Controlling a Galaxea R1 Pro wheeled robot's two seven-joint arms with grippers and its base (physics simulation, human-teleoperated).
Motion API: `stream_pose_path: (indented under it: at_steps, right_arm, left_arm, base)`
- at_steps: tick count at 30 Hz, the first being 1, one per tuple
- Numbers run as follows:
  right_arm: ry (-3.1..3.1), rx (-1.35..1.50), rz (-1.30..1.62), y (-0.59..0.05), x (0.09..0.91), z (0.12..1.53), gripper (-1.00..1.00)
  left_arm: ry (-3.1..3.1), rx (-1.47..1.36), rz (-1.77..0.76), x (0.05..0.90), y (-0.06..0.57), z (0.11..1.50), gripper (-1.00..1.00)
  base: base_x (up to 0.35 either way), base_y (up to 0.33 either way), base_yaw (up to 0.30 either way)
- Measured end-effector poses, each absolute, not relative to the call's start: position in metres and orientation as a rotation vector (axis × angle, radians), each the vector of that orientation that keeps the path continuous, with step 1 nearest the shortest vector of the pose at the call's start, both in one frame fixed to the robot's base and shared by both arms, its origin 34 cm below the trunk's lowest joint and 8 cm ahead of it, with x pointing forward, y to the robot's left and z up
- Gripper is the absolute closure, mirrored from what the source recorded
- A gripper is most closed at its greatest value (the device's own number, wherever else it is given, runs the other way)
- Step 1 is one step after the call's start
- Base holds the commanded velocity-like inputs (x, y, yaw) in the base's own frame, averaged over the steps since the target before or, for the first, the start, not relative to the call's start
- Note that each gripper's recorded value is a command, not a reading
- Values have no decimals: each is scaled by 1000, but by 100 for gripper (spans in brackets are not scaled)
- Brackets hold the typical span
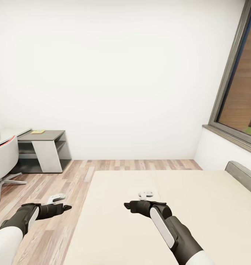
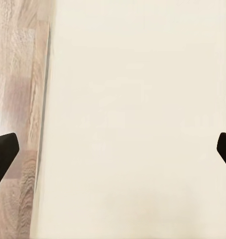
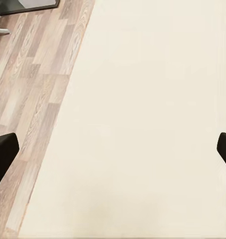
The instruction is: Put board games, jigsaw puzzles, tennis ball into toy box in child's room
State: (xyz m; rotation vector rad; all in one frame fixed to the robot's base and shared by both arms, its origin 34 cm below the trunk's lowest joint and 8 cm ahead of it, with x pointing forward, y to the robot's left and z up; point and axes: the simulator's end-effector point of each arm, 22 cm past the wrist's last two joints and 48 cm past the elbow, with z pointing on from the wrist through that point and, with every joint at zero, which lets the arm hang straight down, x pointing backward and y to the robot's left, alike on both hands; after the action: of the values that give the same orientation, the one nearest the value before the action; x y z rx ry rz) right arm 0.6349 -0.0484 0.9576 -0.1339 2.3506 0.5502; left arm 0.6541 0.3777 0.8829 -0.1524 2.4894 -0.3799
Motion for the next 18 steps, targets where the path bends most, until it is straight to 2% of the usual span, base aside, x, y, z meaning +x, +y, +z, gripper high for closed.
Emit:
stream_pose_path:
  at_steps: [18]
  right_arm:
    - [2351,-134,549,-49,635,957,-100]
  left_arm:
    - [2489,-153,-380,654,378,883,-100]
  base:
    - [0,-214,0]
